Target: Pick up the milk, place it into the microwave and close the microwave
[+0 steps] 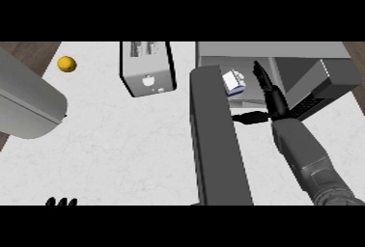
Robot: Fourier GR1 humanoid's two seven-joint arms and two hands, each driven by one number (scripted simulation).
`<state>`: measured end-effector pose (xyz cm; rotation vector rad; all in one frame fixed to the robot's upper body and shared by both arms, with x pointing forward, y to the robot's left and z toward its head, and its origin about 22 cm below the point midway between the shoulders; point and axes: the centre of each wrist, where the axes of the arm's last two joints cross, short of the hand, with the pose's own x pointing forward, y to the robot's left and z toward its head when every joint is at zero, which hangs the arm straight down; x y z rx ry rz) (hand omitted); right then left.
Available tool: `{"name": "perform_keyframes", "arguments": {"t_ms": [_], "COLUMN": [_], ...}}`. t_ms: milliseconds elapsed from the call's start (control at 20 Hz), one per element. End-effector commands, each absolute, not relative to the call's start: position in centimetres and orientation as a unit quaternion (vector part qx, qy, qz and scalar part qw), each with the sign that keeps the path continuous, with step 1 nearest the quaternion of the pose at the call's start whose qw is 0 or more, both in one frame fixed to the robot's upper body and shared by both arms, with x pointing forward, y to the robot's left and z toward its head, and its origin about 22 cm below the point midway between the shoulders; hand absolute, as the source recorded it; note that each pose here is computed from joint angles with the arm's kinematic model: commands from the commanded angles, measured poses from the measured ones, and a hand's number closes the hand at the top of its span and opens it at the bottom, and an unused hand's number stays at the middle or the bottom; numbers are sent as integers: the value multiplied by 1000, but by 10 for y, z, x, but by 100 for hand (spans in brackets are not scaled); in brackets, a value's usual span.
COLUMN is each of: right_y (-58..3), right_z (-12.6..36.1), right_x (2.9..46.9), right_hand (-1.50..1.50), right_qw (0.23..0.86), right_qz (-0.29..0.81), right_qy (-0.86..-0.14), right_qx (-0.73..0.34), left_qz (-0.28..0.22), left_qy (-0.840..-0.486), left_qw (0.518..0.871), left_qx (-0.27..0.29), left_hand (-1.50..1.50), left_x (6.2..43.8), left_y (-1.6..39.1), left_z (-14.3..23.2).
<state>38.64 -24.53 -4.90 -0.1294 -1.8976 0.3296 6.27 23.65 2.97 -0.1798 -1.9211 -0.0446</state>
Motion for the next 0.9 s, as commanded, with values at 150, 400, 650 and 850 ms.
{"name": "perform_keyframes", "arguments": {"t_ms": [150,400,650,850], "right_y": [-249,-261,-288,-298], "right_z": [-91,-101,-115,-120], "right_x": [348,331,298,267], "right_hand": [-150,-150,-150,-150], "right_qw": [575,589,582,575], "right_qz": [115,119,106,97], "right_qy": [-810,-799,-805,-812], "right_qx": [-10,18,36,23], "left_qz": [-52,-75,-125,-139], "left_qy": [-808,-788,-779,-768], "left_qw": [579,598,603,612], "left_qx": [-100,-128,-117,-128], "left_hand": [-150,-150,150,150], "left_x": [86,113,121,134], "left_y": [204,193,168,168], "left_z": [28,28,37,33]}}
